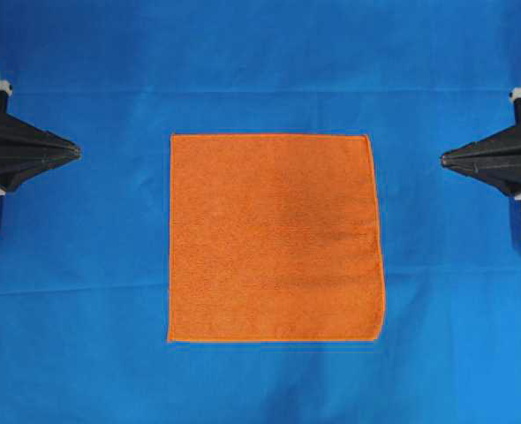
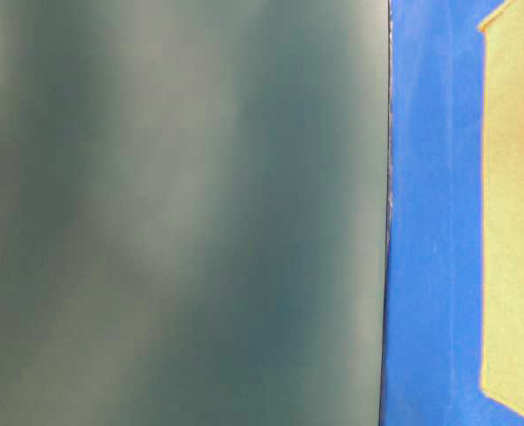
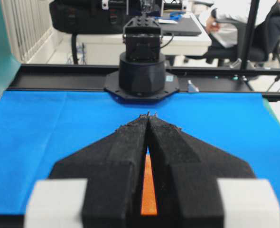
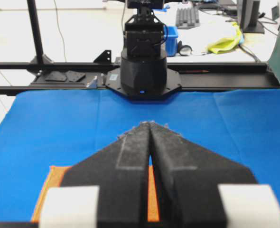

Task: Fold the orange towel.
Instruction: 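Move both grippers inward to the far corners of the orange towel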

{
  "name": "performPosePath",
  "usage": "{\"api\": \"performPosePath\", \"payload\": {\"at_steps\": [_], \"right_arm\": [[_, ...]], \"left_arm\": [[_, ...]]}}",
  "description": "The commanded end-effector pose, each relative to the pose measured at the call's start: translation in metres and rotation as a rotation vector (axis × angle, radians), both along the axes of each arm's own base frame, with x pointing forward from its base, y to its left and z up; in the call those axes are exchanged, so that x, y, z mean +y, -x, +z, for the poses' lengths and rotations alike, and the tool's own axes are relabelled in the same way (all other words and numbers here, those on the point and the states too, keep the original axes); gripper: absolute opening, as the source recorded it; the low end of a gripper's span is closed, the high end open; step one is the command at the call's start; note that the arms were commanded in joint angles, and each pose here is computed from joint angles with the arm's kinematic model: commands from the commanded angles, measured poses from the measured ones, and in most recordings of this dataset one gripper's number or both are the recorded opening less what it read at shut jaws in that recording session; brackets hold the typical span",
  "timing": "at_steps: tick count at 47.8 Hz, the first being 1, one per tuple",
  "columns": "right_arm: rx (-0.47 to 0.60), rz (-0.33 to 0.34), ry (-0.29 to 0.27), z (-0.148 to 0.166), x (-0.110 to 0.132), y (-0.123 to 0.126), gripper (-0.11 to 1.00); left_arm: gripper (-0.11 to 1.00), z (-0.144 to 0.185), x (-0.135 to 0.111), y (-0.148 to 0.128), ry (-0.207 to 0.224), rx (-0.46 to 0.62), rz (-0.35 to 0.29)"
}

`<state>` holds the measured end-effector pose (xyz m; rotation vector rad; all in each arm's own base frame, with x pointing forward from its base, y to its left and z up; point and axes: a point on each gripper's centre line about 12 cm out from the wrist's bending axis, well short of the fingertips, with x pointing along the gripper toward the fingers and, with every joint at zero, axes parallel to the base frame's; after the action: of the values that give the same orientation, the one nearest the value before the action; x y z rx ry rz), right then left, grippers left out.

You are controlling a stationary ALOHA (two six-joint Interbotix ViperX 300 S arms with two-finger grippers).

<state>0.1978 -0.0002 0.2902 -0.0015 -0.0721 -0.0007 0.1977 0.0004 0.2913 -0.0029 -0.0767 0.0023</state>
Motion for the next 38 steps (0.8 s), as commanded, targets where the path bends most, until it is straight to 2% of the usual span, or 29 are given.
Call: {"api": "performPosePath", "payload": {"at_steps": [1,6,14,22,29,32,35,38], "right_arm": [[-0.026,0.002,-0.014,0.011,0.0,-0.004,0.0],[0.026,-0.01,-0.024,0.005,-0.002,-0.01,0.0],[0.124,-0.073,-0.055,-0.007,-0.016,-0.022,0.0],[0.236,-0.155,-0.099,-0.032,-0.035,-0.031,0.0],[0.345,-0.227,-0.147,-0.058,-0.053,-0.045,0.0],[0.401,-0.253,-0.164,-0.072,-0.06,-0.05,0.01],[0.47,-0.288,-0.183,-0.091,-0.07,-0.054,0.04],[0.524,-0.32,-0.198,-0.106,-0.08,-0.058,0.21]], "left_arm": [[0.0,0.001,0.001,-0.005,0.036,0.014,0.003],[0.0,-0.005,0.002,-0.008,0.042,0.049,0.009],[0.0,-0.024,0.012,-0.02,0.056,0.138,0.056],[0.0,-0.052,0.03,-0.037,0.115,0.261,0.137],[0.01,-0.074,0.043,-0.052,0.144,0.355,0.184],[0.1,-0.085,0.047,-0.059,0.149,0.404,0.198],[0.26,-0.095,0.053,-0.064,0.157,0.438,0.218],[0.44,-0.108,0.061,-0.069,0.167,0.471,0.243]]}}
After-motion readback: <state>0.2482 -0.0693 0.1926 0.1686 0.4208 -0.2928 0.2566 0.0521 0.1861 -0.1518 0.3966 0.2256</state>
